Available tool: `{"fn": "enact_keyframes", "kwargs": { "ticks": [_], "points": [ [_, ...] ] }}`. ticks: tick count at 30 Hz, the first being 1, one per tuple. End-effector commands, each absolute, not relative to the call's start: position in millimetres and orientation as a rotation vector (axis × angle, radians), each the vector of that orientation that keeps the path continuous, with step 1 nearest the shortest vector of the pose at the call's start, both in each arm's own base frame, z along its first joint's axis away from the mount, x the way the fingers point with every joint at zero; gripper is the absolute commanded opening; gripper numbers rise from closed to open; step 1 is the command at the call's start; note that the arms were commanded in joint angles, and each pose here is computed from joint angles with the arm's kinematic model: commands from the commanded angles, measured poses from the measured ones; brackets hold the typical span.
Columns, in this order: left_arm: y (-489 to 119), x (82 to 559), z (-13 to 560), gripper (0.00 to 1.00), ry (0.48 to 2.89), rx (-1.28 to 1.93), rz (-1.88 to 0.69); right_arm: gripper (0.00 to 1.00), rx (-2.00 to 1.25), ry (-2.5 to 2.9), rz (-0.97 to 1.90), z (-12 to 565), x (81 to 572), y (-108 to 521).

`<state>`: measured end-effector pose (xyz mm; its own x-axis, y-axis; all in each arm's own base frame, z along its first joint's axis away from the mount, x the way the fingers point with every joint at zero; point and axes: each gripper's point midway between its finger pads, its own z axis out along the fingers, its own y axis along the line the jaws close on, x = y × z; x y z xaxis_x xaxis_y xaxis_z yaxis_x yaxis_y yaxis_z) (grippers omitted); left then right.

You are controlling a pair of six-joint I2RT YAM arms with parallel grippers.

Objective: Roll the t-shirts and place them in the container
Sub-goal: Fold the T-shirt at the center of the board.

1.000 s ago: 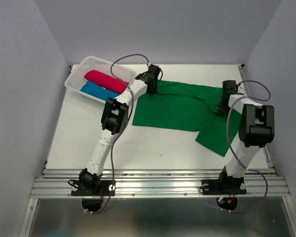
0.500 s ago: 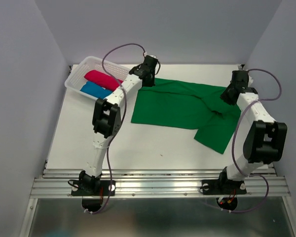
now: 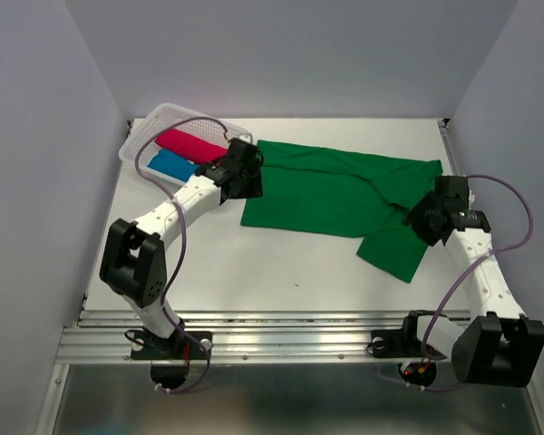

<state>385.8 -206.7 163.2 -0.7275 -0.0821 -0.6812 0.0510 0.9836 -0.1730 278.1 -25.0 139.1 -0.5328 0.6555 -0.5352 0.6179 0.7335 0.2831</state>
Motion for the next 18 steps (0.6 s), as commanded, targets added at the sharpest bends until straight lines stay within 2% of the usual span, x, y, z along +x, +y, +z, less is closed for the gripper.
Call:
{"fn": "enact_keyframes", "kwargs": {
  "ticks": [1, 4, 11, 18],
  "points": [
    [-202, 364, 126, 0.62, 2.455, -0.089, -0.250, 0.52, 0.997, 2.335, 0.156, 128, 264, -12],
    [-192, 354, 106, 0.61, 2.481, -0.182, -0.211, 0.43, 0.993, 2.351, 0.190, 124, 268, -7],
    [-177, 361, 71, 0.57, 2.495, -0.343, -0.116, 0.43, 0.977, 2.347, 0.187, 126, 272, -8],
    [-174, 358, 46, 0.57, 2.538, -0.448, -0.155, 0.44, 0.969, 2.342, 0.153, 130, 267, -13]
  ]
}}
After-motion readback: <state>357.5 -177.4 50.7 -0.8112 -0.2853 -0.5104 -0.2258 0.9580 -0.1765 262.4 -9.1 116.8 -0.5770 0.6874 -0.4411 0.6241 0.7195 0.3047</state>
